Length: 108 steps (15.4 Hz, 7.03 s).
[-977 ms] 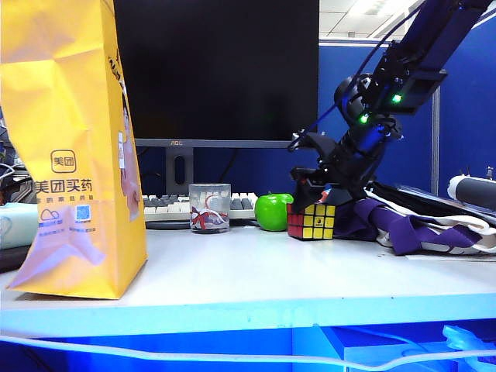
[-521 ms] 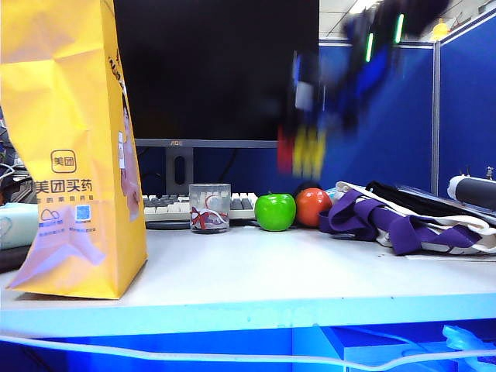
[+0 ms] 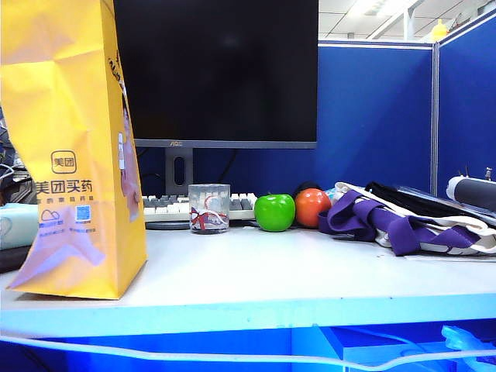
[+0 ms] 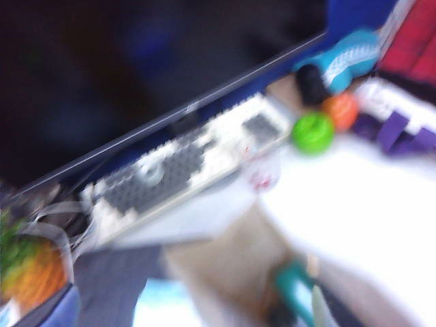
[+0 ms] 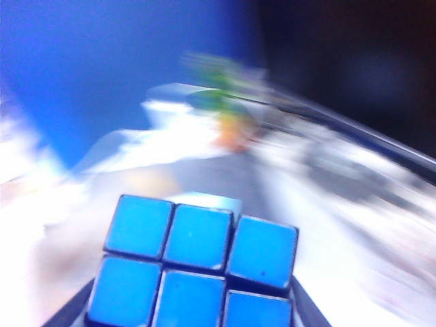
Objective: Pick up the Rubik's Cube and throw it into the yellow paper bag.
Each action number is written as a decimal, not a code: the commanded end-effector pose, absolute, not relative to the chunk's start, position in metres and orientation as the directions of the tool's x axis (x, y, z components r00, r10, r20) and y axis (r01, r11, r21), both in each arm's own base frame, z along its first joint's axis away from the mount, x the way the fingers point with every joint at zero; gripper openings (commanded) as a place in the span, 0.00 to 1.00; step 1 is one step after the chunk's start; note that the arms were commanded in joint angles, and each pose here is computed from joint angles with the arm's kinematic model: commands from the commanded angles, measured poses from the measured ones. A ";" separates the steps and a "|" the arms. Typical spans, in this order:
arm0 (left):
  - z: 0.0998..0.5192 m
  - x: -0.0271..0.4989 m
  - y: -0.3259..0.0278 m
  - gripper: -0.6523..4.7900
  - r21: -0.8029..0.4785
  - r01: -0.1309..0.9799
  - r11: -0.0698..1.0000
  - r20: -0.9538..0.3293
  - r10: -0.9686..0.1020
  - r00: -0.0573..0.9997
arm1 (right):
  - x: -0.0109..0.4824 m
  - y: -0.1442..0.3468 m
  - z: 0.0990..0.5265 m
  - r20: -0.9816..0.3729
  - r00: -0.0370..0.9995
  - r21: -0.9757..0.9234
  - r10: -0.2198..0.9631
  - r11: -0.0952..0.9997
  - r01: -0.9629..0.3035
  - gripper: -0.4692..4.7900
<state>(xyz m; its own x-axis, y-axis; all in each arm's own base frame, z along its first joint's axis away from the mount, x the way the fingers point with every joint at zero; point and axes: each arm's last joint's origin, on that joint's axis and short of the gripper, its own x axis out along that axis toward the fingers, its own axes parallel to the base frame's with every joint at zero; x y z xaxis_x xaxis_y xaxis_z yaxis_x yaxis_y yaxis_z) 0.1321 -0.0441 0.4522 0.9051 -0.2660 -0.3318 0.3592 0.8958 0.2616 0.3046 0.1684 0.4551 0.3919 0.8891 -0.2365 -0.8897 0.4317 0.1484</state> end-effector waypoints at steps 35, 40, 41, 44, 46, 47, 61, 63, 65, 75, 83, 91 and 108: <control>0.380 0.067 -0.019 1.00 0.188 0.240 0.952 -0.252 -0.190 0.949 | 0.310 0.272 0.417 -0.179 0.295 0.118 0.939 0.318 -0.941 1.00; 0.394 0.025 -0.004 1.00 0.184 0.186 0.965 0.013 -0.192 0.981 | 0.275 0.172 0.496 -0.043 0.518 -0.037 0.854 0.517 -0.855 1.00; 0.392 0.021 -0.003 1.00 0.185 0.190 0.964 0.010 -0.195 0.981 | 0.256 0.159 0.510 -0.019 0.573 -0.118 0.819 0.567 -0.815 1.00; 0.375 0.031 -0.008 1.00 0.188 0.239 0.953 -0.033 -0.237 0.971 | 0.197 0.124 0.541 0.066 0.620 -0.233 0.782 0.617 -0.752 1.00; 0.360 0.041 -0.013 1.00 0.182 0.291 0.939 -0.079 -0.281 0.956 | 0.149 0.095 0.532 0.094 0.674 -0.261 0.733 0.671 -0.694 1.00; 0.356 0.042 -0.013 1.00 0.165 0.293 0.942 -0.082 -0.283 0.956 | 0.138 0.087 0.514 0.061 0.699 -0.244 0.712 0.690 -0.681 1.00; 0.289 0.055 -0.019 1.00 -0.002 0.336 0.942 -0.117 -0.334 0.935 | 0.134 0.083 0.241 -0.261 0.719 -0.004 0.645 0.744 -0.669 1.00; 0.283 0.055 -0.019 0.82 -0.002 0.336 0.942 -0.153 -0.332 0.931 | 0.134 0.083 0.234 -0.283 0.711 0.073 0.644 0.753 -0.654 1.00; 0.283 0.055 -0.020 0.48 -0.004 0.347 0.938 -0.161 -0.343 0.925 | 0.133 0.083 0.233 -0.281 0.688 0.092 0.669 0.732 -0.675 0.52; 0.284 0.056 -0.019 0.32 0.002 0.311 0.950 -0.150 -0.307 0.940 | 0.136 0.082 0.238 -0.238 0.761 0.076 0.604 0.792 -0.606 0.09; 0.284 0.056 -0.019 0.32 0.002 0.311 0.950 -0.151 -0.307 0.940 | 0.134 0.081 0.237 -0.229 0.758 0.076 0.610 0.788 -0.611 0.09; 0.270 0.046 -0.014 0.32 0.000 0.292 0.956 -0.052 -0.292 0.955 | 0.097 0.044 0.240 -0.065 0.856 0.051 0.512 0.859 -0.510 0.09; 0.231 0.079 0.002 0.32 -0.005 -0.034 0.999 0.198 0.034 0.980 | 0.092 0.024 0.163 -0.101 0.931 0.057 0.351 0.936 -0.346 0.09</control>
<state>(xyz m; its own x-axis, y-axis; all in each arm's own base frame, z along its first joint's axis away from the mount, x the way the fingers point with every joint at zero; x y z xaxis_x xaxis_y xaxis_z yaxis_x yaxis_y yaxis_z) 0.0794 0.0015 0.2285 0.9879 0.0327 0.1518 -0.0329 0.9995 -0.0012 0.0912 0.0234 0.1631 0.9304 0.3489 -0.1123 -0.3448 0.9371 0.0548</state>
